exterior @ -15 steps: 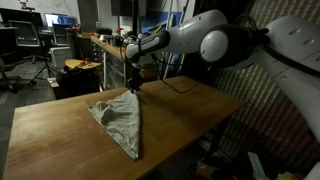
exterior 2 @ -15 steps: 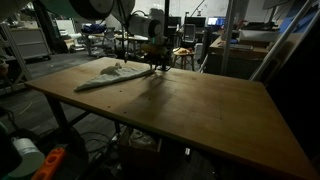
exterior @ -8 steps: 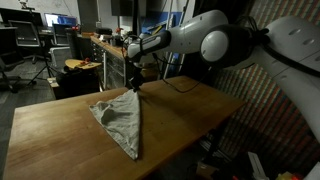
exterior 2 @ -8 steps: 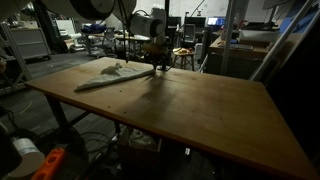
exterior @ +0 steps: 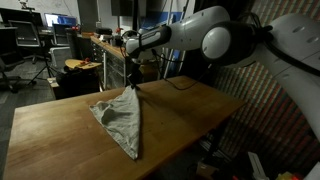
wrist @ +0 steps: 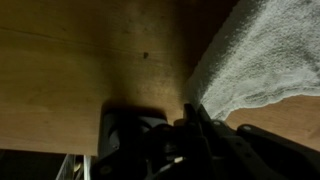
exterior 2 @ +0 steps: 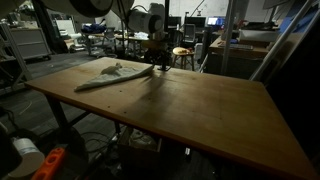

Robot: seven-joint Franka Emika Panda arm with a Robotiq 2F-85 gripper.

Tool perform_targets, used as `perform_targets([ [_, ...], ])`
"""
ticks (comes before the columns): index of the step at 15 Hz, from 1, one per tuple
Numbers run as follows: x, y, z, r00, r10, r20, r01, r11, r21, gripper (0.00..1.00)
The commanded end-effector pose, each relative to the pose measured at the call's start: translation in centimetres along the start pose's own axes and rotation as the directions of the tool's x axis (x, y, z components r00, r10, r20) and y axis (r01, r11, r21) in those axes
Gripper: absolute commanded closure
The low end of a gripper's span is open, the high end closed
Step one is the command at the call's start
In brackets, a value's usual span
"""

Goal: Fold the towel twice diagonally

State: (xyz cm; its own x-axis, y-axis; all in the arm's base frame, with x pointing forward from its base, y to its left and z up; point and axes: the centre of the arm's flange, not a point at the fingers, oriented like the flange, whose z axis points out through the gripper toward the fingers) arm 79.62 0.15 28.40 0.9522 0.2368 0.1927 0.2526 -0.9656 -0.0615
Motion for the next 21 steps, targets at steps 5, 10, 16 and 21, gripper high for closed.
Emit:
perform_targets([
  [5, -0.8, -3.6, -4.7, 0.995, -0.062, -0.072, 0.064, 0.998, 0.028, 0.99],
  [10, -2.8, -4.7, -5.8, 0.992, -0.075, -0.103, 0.077, 0.997, 0.018, 0.99],
  [16, -6.1, -7.9, -6.9, 0.985, -0.130, -0.115, 0.130, 0.991, -0.002, 0.99],
  [21, -10.4, -12.7, -5.8, 0.978, -0.206, -0.046, 0.205, 0.979, -0.015, 0.99],
])
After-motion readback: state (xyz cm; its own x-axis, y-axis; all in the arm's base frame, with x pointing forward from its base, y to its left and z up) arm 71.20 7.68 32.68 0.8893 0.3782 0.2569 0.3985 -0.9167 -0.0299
